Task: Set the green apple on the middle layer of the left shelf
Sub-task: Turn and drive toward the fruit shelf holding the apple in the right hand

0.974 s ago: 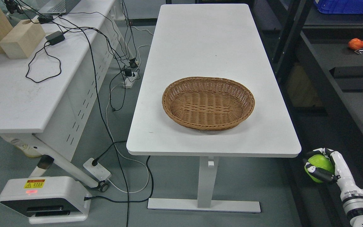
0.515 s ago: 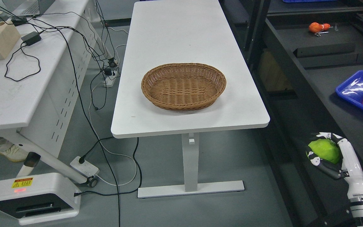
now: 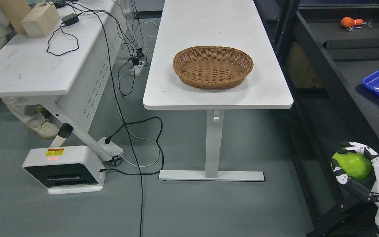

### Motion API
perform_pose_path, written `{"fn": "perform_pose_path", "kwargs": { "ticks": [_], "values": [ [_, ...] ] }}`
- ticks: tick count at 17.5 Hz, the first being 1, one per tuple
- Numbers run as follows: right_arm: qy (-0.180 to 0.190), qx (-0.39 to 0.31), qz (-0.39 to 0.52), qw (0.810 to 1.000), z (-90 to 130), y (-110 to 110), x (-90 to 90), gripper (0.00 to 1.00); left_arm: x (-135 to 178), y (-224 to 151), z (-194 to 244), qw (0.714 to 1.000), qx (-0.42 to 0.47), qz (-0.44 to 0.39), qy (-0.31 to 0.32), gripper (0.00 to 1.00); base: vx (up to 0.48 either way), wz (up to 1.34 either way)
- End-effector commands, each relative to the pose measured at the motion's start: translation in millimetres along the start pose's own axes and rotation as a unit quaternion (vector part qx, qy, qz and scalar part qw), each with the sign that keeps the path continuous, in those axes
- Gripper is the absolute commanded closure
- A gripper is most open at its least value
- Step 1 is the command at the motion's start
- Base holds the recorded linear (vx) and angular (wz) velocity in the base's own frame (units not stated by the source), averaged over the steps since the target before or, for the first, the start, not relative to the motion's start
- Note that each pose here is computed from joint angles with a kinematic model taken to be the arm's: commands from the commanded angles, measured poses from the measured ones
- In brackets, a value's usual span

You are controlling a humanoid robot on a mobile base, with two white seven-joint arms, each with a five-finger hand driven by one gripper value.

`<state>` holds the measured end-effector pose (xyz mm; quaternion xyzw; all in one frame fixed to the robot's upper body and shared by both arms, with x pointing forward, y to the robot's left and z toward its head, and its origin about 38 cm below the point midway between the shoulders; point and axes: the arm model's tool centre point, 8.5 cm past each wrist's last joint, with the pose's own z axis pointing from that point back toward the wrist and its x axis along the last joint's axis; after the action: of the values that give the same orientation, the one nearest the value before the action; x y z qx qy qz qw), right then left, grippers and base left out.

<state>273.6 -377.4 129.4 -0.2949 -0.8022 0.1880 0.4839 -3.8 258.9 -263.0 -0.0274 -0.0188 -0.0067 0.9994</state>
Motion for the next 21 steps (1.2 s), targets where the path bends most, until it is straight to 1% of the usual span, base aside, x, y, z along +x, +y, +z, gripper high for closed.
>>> {"fn": "perform_pose_path", "kwargs": {
  "ticks": [1,5,6,9,11,13,16,21],
  "values": [
    [0.007,-0.009,-0.033,0.999,0.3,10.2,3.6,1.0,-0.1,11.2,1.5,1.0,0.009,-0.001,0.0,0.0,-0.332,0.25],
    [0.026,0.001,-0.099,0.995,-10.2,47.9,12.9,1.0,-0.6,11.2,1.5,1.0,0.009,-0.001,0.001,0.0,-0.315,0.17],
    [0.027,0.001,-0.103,0.994,-10.7,50.3,13.7,1.0,-0.1,11.2,1.5,1.0,0.009,-0.001,0.0,0.0,-0.276,-0.15],
    [0.025,-0.002,-0.11,0.994,-13.3,50.7,14.7,1.0,-0.1,11.3,1.5,1.0,0.009,-0.001,0.0,0.0,-0.292,-0.36],
    [0.02,-0.005,-0.111,0.994,-19.7,50.0,16.4,1.0,-0.1,11.2,1.5,1.0,0.009,-0.001,0.0,0.0,-0.231,-0.72],
    [0.022,-0.009,-0.112,0.993,-25.5,49.1,16.4,1.0,0.1,11.2,1.5,1.0,0.009,-0.001,0.0,0.0,-0.22,-0.93],
    [0.027,-0.011,-0.112,0.993,-26.7,48.3,15.7,1.0,-0.1,11.2,1.5,1.0,0.009,-0.001,0.0,0.0,-0.149,-1.25],
    [0.028,-0.017,-0.11,0.993,-27.2,45.5,14.3,1.0,-0.1,11.2,1.5,1.0,0.009,-0.001,0.0,0.0,-0.02,-1.17]
  ]
}}
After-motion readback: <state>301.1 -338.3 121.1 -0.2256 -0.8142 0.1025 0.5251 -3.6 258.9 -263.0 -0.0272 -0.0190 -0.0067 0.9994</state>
